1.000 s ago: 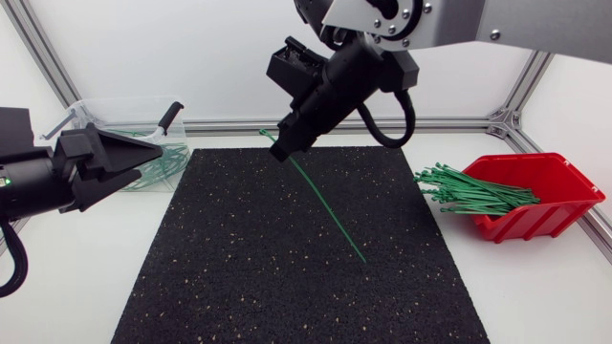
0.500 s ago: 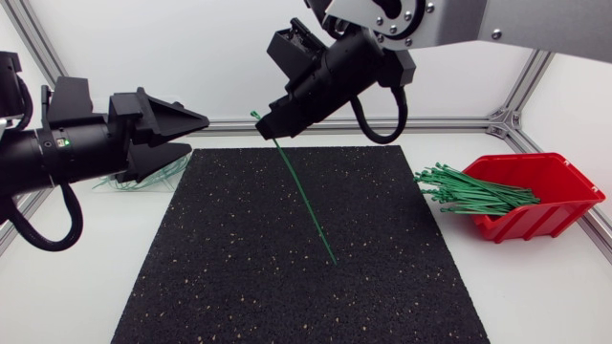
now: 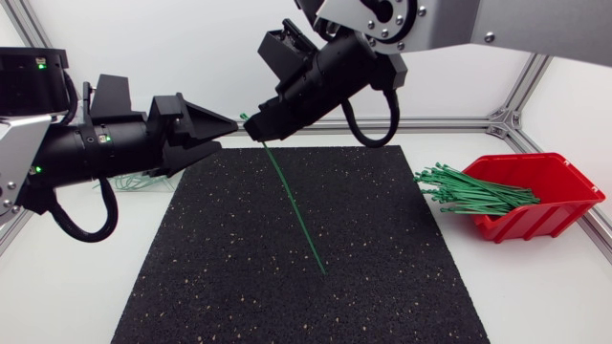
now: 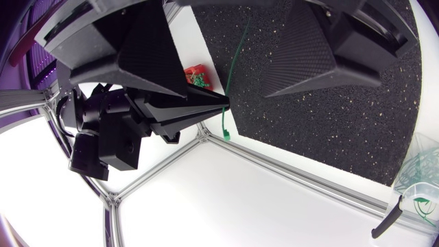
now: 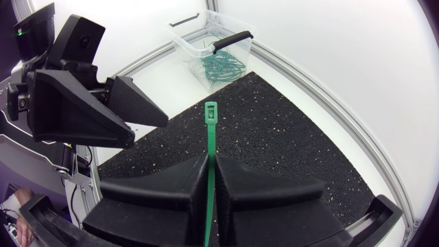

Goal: Take a green cable tie from the red box, thread the tail through the head to close it, then place it in the transparent bin on the left.

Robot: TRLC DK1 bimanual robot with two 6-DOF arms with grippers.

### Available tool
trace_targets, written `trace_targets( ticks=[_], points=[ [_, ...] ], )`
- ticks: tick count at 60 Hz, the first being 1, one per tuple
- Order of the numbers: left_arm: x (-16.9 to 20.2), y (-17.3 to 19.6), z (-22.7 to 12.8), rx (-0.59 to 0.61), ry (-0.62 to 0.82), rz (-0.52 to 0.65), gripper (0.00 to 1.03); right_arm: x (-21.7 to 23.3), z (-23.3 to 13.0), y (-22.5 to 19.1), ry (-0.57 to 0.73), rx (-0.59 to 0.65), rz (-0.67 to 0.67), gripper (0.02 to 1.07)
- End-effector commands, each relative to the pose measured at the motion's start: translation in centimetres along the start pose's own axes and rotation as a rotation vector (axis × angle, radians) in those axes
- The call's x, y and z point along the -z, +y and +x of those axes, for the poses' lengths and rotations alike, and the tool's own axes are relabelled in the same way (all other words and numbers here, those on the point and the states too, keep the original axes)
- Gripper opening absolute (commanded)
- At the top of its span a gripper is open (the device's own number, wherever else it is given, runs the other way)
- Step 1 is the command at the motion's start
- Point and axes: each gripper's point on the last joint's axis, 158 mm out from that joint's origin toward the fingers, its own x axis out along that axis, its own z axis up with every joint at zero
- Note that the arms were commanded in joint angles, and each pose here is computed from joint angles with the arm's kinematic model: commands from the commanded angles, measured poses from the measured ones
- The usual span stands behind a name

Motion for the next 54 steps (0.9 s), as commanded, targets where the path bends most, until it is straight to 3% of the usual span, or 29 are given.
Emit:
trace_targets(
  ticks=[1, 12, 16, 33, 54],
  points=[
    [-1.1, -0.7, 0.3, 0.012, -0.026, -0.012, 0.60, 0.0, 1.0, 0.7, 0.003, -0.020, 0.014, 0.07],
    [-1.0, -0.6, 0.9, 0.007, -0.028, -0.012, 0.54, 0.0, 1.2, 1.6, 0.005, -0.033, 0.006, 0.07],
    [-1.2, -0.4, 1.1, -0.006, -0.043, -0.010, 0.47, 0.1, 1.1, 1.6, 0.003, -0.033, 0.006, 0.07],
    [-1.4, -0.2, 1.7, -0.003, -0.051, -0.027, 0.46, 0.5, 1.6, 2.6, 0.013, -0.061, -0.002, 0.07],
    [-1.6, 0.2, 1.7, -0.014, -0.075, -0.036, 0.33, 0.4, 1.7, 3.2, 0.004, -0.064, -0.014, 0.07]
  ],
)
